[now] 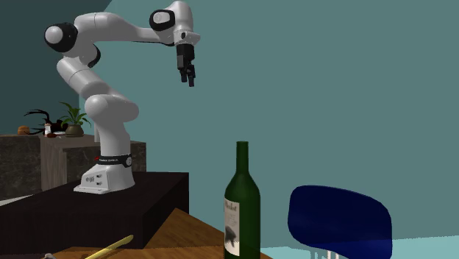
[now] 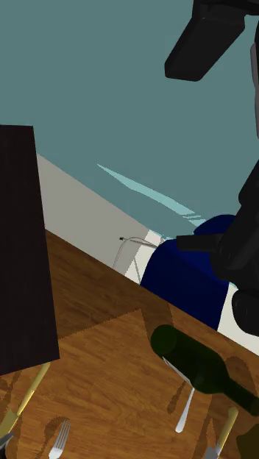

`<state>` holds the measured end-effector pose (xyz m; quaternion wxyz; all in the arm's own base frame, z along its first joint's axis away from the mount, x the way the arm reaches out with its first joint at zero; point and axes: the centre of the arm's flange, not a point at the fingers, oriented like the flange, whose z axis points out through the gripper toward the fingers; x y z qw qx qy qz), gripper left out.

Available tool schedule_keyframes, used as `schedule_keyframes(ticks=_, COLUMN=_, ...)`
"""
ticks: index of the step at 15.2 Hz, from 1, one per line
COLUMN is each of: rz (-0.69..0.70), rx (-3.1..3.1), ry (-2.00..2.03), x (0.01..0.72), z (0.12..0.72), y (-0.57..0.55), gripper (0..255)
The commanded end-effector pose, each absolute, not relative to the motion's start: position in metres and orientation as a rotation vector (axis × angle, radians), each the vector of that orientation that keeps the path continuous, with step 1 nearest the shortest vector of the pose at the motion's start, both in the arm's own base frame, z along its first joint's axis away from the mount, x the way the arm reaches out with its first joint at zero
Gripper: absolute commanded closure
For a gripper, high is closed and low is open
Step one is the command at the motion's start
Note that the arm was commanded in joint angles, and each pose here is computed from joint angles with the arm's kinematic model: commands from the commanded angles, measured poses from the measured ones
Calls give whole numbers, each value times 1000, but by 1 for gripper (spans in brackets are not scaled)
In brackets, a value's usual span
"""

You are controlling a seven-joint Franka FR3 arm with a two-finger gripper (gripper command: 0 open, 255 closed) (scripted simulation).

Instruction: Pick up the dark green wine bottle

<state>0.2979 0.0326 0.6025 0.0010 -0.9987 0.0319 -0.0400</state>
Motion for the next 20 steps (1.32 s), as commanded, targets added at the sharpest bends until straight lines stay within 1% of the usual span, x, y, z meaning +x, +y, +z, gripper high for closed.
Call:
schedule_keyframes(ticks=1, rz=-126, rx=-3136, ry=100, x=298, z=603, y=33, gripper=0)
schedule_keyframes(ticks=20, rz=-132, rx=-3103, ry=-41, x=411, z=492, y=-168, gripper=0)
